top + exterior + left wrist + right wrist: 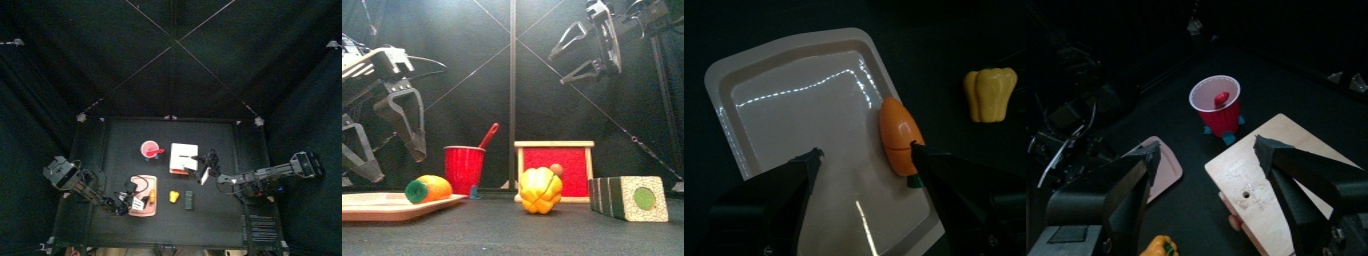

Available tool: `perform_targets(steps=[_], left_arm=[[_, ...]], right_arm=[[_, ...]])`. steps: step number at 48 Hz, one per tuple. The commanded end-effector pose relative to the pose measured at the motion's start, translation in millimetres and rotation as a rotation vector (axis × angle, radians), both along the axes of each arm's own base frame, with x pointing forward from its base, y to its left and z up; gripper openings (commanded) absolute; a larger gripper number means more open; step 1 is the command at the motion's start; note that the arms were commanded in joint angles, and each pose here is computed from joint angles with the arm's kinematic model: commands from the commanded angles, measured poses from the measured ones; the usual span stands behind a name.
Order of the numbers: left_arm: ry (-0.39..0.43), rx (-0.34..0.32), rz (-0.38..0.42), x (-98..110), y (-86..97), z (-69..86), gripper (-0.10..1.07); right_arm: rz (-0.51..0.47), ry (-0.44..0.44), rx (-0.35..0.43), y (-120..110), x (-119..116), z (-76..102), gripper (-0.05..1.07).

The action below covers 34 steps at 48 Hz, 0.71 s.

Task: Grab carrot

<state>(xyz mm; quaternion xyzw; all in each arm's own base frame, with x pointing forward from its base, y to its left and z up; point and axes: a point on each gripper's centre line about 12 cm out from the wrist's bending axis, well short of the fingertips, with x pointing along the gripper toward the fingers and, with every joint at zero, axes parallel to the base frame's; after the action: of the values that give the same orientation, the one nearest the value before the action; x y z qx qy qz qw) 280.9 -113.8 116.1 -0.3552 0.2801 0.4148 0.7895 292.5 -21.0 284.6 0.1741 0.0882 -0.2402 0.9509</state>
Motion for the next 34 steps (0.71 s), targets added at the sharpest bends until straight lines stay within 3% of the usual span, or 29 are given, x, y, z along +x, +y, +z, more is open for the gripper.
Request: perform_targets(steps=[1,9,24,28,34], left_arm=[[-0.026,-0.010,-0.009,2.2,-1.0,9.1,1.03],[-0.041,-0.011,-0.120,1.1,-0.2,25.1,1.03],[-0.089,-0.120,-0.386,2.1,7.4,70.4,1.03],[-0.092,-0.154,-0.428,0.5,12.6,81.0,1.03],[-0.051,-0.140,-0.465,-6.7,26.4,95.5,1.03]], right_arm=[[0.000,-0.026,0.003,0.4,-1.3,8.0,1.04],[-0.001,-0.025,0.001,-0.1,-1.3,8.0,1.04],[-0.006,-0.026,0.003,-1.4,-1.4,8.0,1.04],[-0.005,-0.026,0.002,-1.4,-1.7,8.5,1.04],[-0.007,-0.026,0.002,-1.9,-1.7,8.5,1.04]])
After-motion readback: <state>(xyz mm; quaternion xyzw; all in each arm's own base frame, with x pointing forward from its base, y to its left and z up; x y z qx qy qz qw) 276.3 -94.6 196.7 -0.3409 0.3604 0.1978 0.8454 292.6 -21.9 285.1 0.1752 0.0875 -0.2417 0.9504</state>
